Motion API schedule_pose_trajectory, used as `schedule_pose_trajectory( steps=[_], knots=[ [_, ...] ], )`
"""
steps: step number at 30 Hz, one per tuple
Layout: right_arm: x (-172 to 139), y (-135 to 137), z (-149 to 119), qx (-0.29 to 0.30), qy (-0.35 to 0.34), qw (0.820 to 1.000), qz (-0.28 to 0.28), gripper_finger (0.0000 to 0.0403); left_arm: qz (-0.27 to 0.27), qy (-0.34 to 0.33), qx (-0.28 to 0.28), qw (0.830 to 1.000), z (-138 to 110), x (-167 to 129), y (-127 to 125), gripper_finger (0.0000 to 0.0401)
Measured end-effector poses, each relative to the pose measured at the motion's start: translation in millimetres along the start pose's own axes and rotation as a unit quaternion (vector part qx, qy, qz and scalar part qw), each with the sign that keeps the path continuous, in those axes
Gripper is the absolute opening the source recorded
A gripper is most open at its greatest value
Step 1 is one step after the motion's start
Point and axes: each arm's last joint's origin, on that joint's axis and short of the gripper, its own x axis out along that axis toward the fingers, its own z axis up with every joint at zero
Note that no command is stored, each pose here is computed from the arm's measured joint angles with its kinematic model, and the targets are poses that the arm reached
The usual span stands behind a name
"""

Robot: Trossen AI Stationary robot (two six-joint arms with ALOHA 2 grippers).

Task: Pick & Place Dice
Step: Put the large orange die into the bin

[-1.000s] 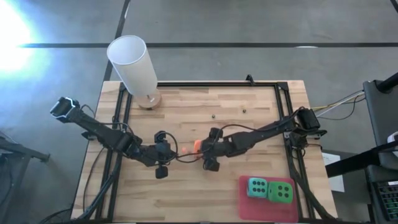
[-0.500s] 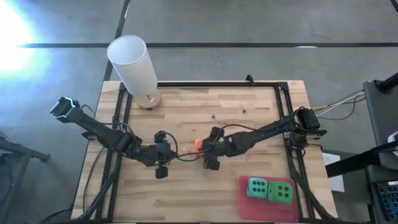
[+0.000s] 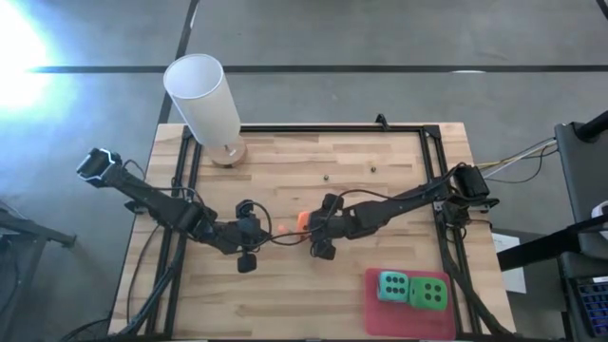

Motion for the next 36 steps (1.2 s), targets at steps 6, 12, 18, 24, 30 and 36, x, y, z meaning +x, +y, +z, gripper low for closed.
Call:
schedule_pose_trajectory(
  steps=[6,12,18,24,30,36],
  knots=[
    [-1.3,2.2,-0.1,-0.002,0.009,0.999,0.034,0.0396,0.0,0.0,0.001,1.0,0.0,0.0,0.0,0.0036],
    [-2.9,5.8,-1.7,-0.009,0.013,0.999,0.043,0.0396,0.0,0.0,0.001,1.0,0.1,0.0,0.0,0.0036],
    [-2.6,5.2,-2.4,-0.01,0.011,1.0,0.027,0.0396,0.0,0.0,0.001,1.0,-0.1,0.0,-0.1,0.0036],
    [-2.4,5.2,-2.8,-0.01,0.011,1.0,0.026,0.0396,0.0,0.0,0.001,1.0,0.0,0.0,0.0,0.0036],
    [-2.0,5.2,-3.4,-0.011,0.011,1.0,0.025,0.0396,0.0,0.0,0.001,1.0,-0.1,0.0,-0.1,0.0036],
    [-1.7,5.2,-3.4,-0.011,0.011,1.0,0.024,0.0396,0.0,0.0,0.001,1.0,-0.1,0.0,0.0,0.0036]
  ],
)
